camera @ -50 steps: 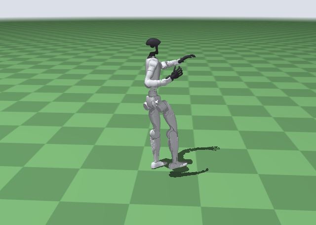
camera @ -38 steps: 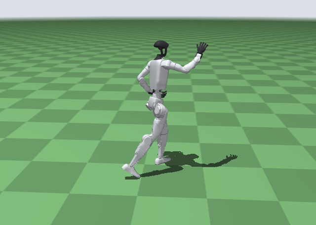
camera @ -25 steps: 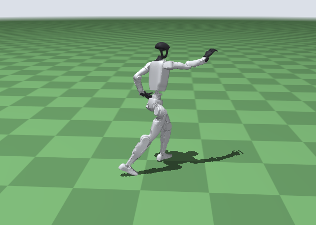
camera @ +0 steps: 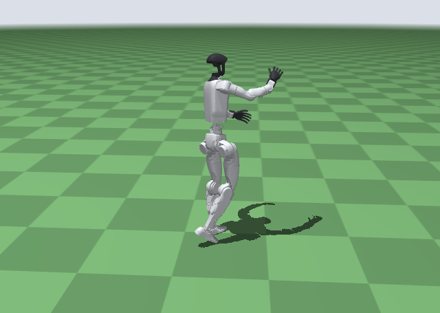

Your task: Kungfu

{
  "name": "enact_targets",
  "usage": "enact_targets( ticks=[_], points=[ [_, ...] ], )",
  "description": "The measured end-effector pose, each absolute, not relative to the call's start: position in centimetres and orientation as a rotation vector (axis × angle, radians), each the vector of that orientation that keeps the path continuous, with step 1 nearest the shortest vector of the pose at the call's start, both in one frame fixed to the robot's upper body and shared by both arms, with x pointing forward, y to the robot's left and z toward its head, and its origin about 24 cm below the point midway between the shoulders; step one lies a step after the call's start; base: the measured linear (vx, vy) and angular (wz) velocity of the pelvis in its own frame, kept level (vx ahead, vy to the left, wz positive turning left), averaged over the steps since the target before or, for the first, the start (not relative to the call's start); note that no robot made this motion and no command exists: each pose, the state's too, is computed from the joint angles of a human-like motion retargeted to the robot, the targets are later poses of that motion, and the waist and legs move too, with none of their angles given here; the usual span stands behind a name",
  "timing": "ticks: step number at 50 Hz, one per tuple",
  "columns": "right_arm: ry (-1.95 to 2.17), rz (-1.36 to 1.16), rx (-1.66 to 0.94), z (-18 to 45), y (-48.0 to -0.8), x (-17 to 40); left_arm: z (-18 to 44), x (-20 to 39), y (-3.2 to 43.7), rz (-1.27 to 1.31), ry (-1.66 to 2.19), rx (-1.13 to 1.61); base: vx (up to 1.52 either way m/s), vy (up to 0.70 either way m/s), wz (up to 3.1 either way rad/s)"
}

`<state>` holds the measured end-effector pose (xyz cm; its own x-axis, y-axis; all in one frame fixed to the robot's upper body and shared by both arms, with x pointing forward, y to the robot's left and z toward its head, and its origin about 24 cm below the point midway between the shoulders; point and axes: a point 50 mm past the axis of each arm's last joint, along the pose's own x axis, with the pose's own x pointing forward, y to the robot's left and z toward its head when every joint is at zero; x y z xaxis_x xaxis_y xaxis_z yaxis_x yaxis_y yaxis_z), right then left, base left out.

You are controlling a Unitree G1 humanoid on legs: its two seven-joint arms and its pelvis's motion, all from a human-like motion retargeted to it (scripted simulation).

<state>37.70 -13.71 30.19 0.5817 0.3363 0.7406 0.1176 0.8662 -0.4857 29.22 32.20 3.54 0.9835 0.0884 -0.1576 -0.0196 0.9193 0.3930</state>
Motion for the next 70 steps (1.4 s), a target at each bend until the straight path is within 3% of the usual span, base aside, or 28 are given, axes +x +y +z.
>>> enact_targets(
  ticks=[6, 12, 17, 23, 28, 31, 33, 37, 41, 45, 50, 58, 65, 67, 70],
  points=[
    [-1.263, 0.631, -0.062, 33.2, -6.5, 30.5, 13.7, 37.1, 20.3, -0.122, -0.413, 0.164, 0.47, -0.02, 1.16],
    [-1.403, 1.093, 0.227, 33.9, -3.5, 23.3, 26.4, 35.0, 10.1, -0.437, -0.994, -0.103, 0.51, -0.2, 0.69],
    [-1.433, 1.194, 0.235, 34.2, -4.1, 21.5, 30.1, 31.7, 7.4, -0.507, -1.232, -0.066, 0.64, -0.39, 0.68],
    [-1.432, 1.148, 0.237, 34.3, -4.9, 21.8, 30.6, 30.1, 8.2, -0.341, -1.368, -0.133, 0.78, -0.61, 0.71],
    [-1.352, 1.009, 0.134, 31.6, -6.1, 24.4, 24.0, 33.1, 10.4, -0.238, -1.093, 0.069, 0.85, -0.62, -0.16],
    [-1.115, 0.881, 0.002, 26.3, -7.0, 27.9, 15.4, 35.3, 13.7, -0.2, -0.7, 0.429, 0.63, -0.41, -0.85],
    [-0.86, 0.802, -0.086, 20.6, -8.1, 30.2, 7.2, 34.5, 18.5, -0.233, -0.268, 0.73, 0.61, -0.61, -0.94],
    [-0.151, 0.646, -0.354, 5.7, -13.8, 30.7, -6.8, 24.5, 26.9, -0.362, 0.624, 0.955, 0.66, -0.53, -0.84],
    [0.557, 0.683, -0.713, -6.5, -21.0, 22.5, -12.9, 10.5, 31.0, -0.327, 1.174, 0.777, 0.48, -0.21, -1.62],
    [1.17, 0.802, -0.791, -13.2, -25.6, 8.8, -15.3, -1.8, 28.9, -0.299, 1.525, 0.505, 0.4, 0.01, -1.86],
    [1.381, 0.873, -0.393, -13.6, -24.3, -2.9, -15.0, -11.3, 23.9, -0.264, 1.644, 0.196, 0.31, 0.07, -0.9],
    [1.277, 0.842, -0.096, -13.2, -20.1, -5.4, -12.6, -14.9, 18.5, -0.583, 1.551, -0.183, 0.19, 0.05, 0.57],
    [1.334, 0.968, -0.122, -14.2, -17.9, -5.9, -11.8, -14.0, 21.1, -0.913, 1.584, 0.062, 0.19, -0.24, 1.39],
    [1.368, 0.993, -0.143, -14.3, -18.1, -6.3, -12.1, -13.1, 23.4, -0.848, 1.665, 0.258, 0.2, -0.21, 1.11],
    [1.425, 0.934, -0.184, -14.6, -18.9, -6.7, -12.6, -10.0, 27.0, -0.527, 1.665, 0.569, 0.29, -0.16, 0.75]
  ],
)
